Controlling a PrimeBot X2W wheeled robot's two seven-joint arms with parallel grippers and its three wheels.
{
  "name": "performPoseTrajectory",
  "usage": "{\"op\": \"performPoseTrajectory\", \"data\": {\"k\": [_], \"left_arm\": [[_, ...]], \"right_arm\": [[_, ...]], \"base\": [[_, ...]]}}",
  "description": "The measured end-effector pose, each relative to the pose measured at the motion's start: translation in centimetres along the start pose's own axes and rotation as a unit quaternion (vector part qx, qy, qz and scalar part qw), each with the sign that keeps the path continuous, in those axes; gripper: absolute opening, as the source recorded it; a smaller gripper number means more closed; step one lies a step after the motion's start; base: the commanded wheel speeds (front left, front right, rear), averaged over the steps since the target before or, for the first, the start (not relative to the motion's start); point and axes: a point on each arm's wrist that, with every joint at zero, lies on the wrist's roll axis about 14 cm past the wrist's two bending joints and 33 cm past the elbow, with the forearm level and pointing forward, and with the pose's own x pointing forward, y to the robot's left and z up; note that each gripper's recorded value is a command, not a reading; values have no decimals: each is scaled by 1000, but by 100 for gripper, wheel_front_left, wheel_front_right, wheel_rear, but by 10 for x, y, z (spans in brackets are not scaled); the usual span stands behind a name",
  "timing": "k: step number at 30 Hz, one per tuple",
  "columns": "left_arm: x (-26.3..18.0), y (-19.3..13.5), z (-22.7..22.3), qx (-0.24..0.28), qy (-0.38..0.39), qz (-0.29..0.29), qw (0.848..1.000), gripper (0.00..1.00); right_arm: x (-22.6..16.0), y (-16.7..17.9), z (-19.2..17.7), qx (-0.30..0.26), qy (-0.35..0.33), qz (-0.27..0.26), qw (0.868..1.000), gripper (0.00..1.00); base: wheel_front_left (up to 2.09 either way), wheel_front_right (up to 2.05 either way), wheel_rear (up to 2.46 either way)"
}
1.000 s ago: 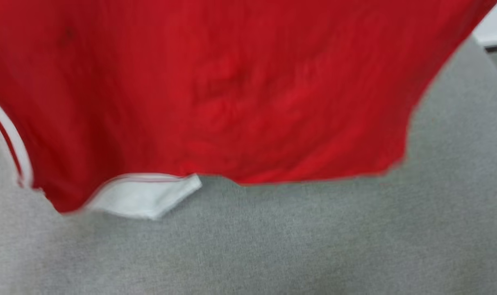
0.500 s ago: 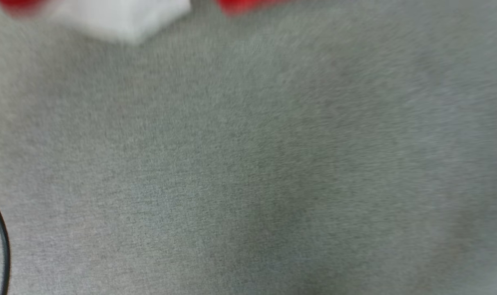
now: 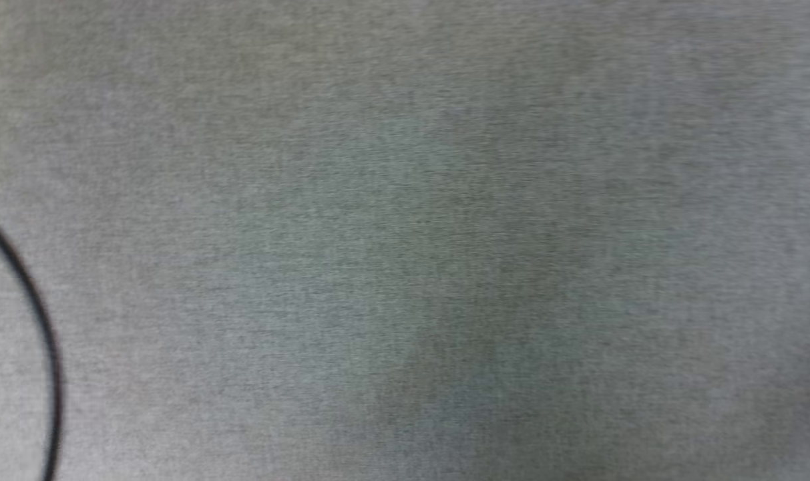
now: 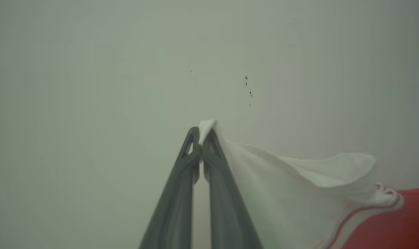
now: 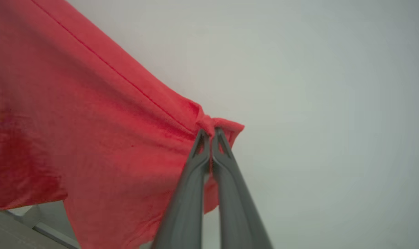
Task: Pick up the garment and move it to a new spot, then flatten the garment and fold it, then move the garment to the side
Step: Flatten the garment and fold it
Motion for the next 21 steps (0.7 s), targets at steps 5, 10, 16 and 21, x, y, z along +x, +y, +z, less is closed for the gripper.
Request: {"op": "performPoseTrajectory", "data": {"k": [5, 10, 16, 21], "left_arm": [[-42, -21, -63, -32, 81, -18, 996, 0], [-112, -48, -95, -75, 141, -32, 987, 0], [-206, -94, -103, -112, 222, -65, 966, 0], [-284, -107, -87, -115, 285, -79, 948, 0]], "right_arm": [[-11, 34, -62, 38, 52, 28, 998, 0], [-50, 65, -110, 49, 108, 58, 991, 0], [-110, 91, -140, 48, 160, 95, 981, 0], [-166, 106, -147, 69, 195, 114, 972, 0]], "base": [[0, 0, 0], [0, 0, 0], [0, 0, 0], [0, 0, 0]]}}
